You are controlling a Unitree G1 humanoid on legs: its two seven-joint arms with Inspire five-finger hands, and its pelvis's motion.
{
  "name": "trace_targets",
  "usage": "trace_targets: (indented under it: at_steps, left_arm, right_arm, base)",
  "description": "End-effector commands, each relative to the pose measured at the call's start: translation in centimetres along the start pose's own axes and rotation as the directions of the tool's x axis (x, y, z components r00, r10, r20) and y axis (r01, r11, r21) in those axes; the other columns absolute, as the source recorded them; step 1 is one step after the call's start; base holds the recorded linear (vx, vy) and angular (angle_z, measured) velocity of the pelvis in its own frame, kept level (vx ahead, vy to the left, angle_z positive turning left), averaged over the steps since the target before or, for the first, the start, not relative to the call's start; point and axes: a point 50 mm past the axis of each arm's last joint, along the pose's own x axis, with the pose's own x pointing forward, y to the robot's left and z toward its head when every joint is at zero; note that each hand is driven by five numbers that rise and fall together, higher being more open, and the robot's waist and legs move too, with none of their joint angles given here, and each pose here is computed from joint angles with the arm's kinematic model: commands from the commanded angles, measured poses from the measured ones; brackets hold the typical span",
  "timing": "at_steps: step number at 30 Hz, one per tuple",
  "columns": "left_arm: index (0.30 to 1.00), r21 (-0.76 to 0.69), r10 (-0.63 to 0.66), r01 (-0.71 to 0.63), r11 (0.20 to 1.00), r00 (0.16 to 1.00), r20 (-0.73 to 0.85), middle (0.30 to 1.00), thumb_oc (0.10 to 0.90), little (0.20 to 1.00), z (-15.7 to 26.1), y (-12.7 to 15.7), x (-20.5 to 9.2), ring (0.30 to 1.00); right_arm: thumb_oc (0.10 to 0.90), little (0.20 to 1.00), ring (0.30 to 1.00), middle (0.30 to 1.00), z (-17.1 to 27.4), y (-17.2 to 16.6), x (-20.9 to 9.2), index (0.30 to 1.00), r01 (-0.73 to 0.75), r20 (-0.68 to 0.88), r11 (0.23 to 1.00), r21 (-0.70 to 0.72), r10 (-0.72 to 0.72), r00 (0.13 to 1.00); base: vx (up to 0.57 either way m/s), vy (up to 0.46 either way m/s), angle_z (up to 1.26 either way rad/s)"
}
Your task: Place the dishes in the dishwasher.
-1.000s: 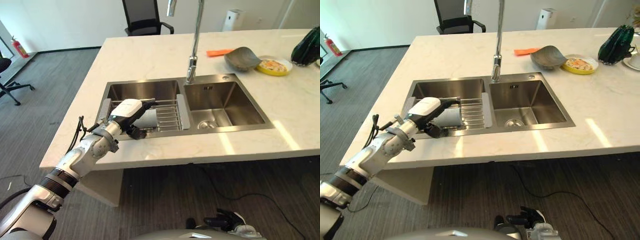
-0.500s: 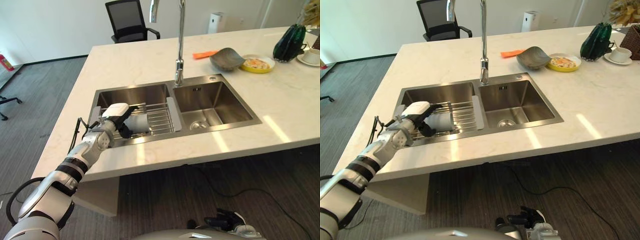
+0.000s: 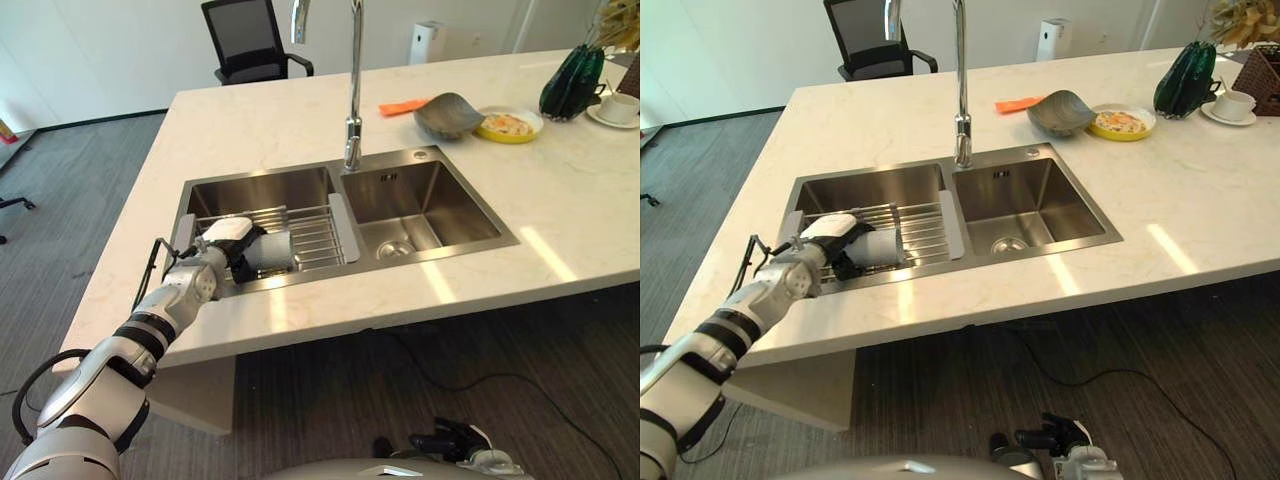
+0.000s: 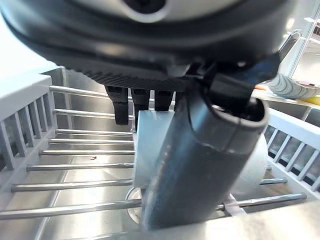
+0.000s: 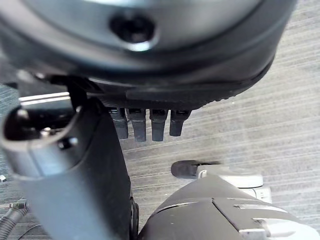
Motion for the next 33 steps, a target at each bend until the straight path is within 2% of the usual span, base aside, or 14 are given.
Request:
trace_targets:
  at_steps: [1,7,9,10,11,13,14,15,16,18,25,28,30,33]
  left_arm:
    - [0.3,0.045,0.296,-0.307,0.951,0.941,0.164,0.3,0.4,0.3,3.3,9.2,0.7,0.3]
    - [0.3,-0.121,0.477,-0.462,0.879,0.862,0.171,0.3,0.4,0.3,3.7,10.0,-0.3,0.3]
    - [0.3,-0.224,0.578,-0.54,0.811,0.799,0.164,0.3,0.4,0.3,4.0,11.1,-1.0,0.3]
    - [0.3,-0.376,0.671,-0.59,0.714,0.73,0.13,0.3,0.4,0.3,4.4,11.8,-1.7,0.3]
    - [0.3,-0.379,0.672,-0.59,0.713,0.73,0.126,0.3,0.4,0.3,4.3,11.7,-1.7,0.3]
    - [0.3,-0.631,0.779,-0.628,0.455,0.624,-0.061,0.3,0.4,0.3,3.4,11.3,-3.1,0.3]
    - [0.3,-0.631,0.779,-0.628,0.455,0.624,-0.061,0.3,0.4,0.3,3.4,11.3,-3.1,0.3]
    - [0.3,-0.777,0.828,-0.584,0.237,0.539,-0.153,0.3,0.4,0.3,3.3,11.6,-4.9,0.3]
    - [0.3,-0.826,0.863,-0.546,0.143,0.477,-0.166,0.3,0.4,0.3,3.5,12.1,-6.2,0.3]
    - [0.3,-0.86,0.888,-0.505,0.073,0.425,-0.175,0.3,0.4,0.3,3.3,11.8,-8.5,0.3]
    - [0.3,-0.856,0.906,-0.517,0.0,0.362,-0.219,0.3,0.4,0.3,1.2,9.8,-13.3,0.3]
    - [0.3,-0.688,0.874,-0.726,0.002,0.336,-0.352,0.3,0.4,0.3,-2.9,6.9,-16.3,0.3]
    - [0.3,-0.723,0.846,-0.688,-0.059,0.35,-0.402,0.3,0.4,0.3,-2.9,5.6,-16.7,0.3]
    - [0.3,-0.701,0.848,-0.712,-0.034,0.35,-0.397,0.3,0.4,0.3,-2.8,5.3,-16.9,0.3]
  right_arm:
    - [0.8,0.9,0.9,0.9,-0.3,0.1,0.0,0.9,-0.017,-0.023,0.999,-0.051,0.016,1.0]
    - [0.8,0.9,0.9,0.9,0.3,0.1,0.1,0.9,-0.003,0.004,0.999,-0.042,0.003,1.0]
    - [0.8,0.9,0.9,0.9,0.7,0.1,0.2,0.9,0.004,0.019,0.999,-0.036,-0.004,1.0]
    - [0.8,0.9,0.9,0.9,0.8,0.4,0.2,0.9,0.003,0.027,1.0,-0.029,-0.002,1.0]
    - [0.8,0.9,0.9,0.9,0.8,0.3,0.2,0.9,0.005,0.026,0.999,-0.032,-0.004,1.0]
    - [0.8,0.9,0.9,0.9,0.6,0.7,0.2,0.9,0.016,0.032,1.0,-0.017,-0.015,0.999]
    - [0.8,0.9,0.9,0.9,0.6,0.7,0.2,0.9,0.016,0.032,1.0,-0.017,-0.015,0.999]
    - [0.8,0.9,0.9,0.9,0.1,0.3,0.0,0.9,0.036,0.026,0.999,0.002,-0.036,0.999]
    - [0.8,0.9,0.9,0.9,-0.2,0.3,0.0,0.9,0.043,0.024,0.999,0.024,-0.044,0.999]
    - [0.8,0.9,0.9,0.9,-0.3,0.1,-0.1,0.9,0.05,0.033,0.996,0.074,-0.053,0.998]
    - [0.8,0.9,0.9,0.9,2.9,-0.1,0.1,0.9,0.051,0.128,0.993,0.105,-0.064,0.99]
    - [0.8,0.9,0.9,0.9,6.3,0.4,0.2,0.9,0.021,0.224,1.0,0.023,-0.026,0.974]
    - [0.8,0.9,0.9,0.9,8.9,-0.3,0.0,0.9,0.064,0.288,0.995,-0.071,-0.041,0.957]
    - [0.8,0.9,0.9,0.9,8.0,-2.4,-0.1,0.9,0.139,0.255,0.987,-0.082,-0.114,0.96]
  base:
    - [0.0,0.0,0.0]
    - [0.0,0.0,0.0]
    - [0.0,0.0,0.0]
    - [0.0,0.0,0.0]
    - [0.0,0.0,0.0]
    - [0.0,0.0,0.0]
    - [0.01,-0.021,0.04]
    - [0.01,-0.018,0.05]
    - [0.02,-0.019,0.04]
    - [0.0,0.0,0.0]
    - [0.0,-0.028,0.1]
    - [-0.07,-0.092,0.28]
    - [-0.34,-0.14,0.76]
    - [-0.2,-0.063,1.94]
